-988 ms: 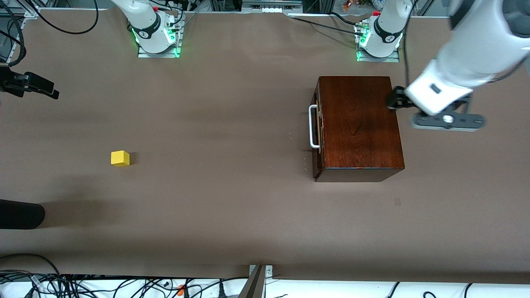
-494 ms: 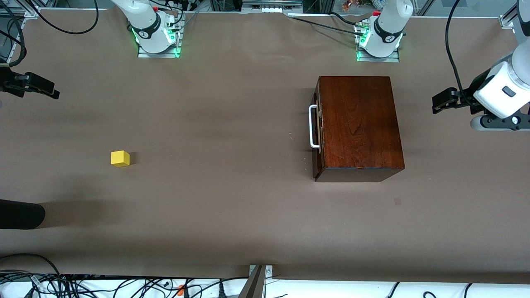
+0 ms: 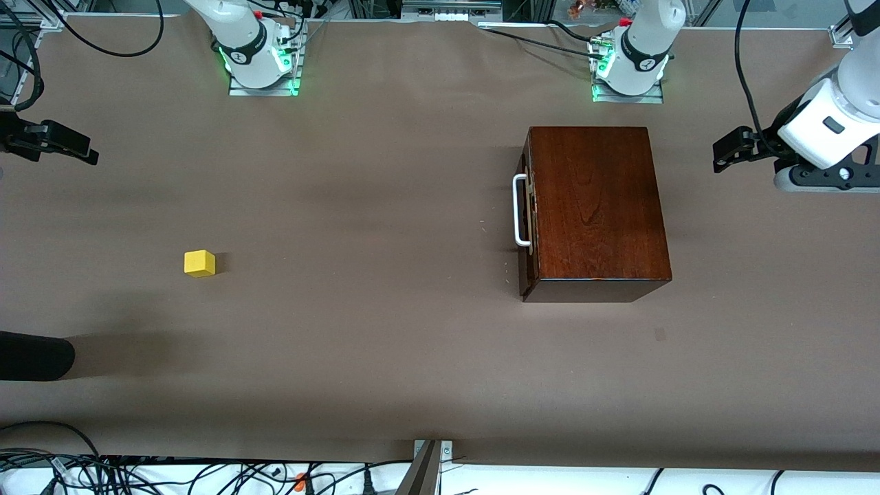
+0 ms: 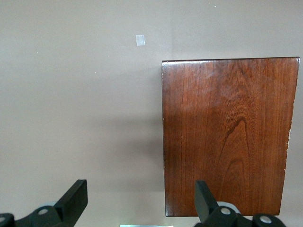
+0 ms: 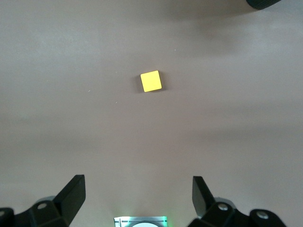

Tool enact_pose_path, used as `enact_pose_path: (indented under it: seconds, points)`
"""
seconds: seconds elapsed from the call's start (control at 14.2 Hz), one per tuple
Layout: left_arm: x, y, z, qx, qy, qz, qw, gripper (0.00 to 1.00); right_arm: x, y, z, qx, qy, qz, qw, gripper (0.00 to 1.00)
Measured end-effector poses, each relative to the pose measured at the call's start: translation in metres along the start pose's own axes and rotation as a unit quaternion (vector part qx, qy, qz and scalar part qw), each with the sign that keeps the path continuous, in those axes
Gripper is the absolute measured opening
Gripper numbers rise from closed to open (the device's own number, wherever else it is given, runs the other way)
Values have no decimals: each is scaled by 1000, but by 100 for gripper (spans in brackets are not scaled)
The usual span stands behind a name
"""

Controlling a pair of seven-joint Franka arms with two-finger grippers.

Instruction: Open drawer, take yellow block, close drawer

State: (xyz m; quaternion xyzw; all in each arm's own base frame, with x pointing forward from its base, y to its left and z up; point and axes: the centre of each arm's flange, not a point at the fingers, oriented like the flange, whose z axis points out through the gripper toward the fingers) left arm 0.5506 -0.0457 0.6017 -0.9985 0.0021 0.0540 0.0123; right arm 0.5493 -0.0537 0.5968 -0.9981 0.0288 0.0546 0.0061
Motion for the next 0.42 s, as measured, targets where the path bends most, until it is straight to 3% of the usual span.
enact_pose_path:
  seconds: [0.42]
  points:
    - [0, -1, 0, -1, 2, 0, 1000, 100, 0, 0, 0, 0, 0, 0, 1000, 100]
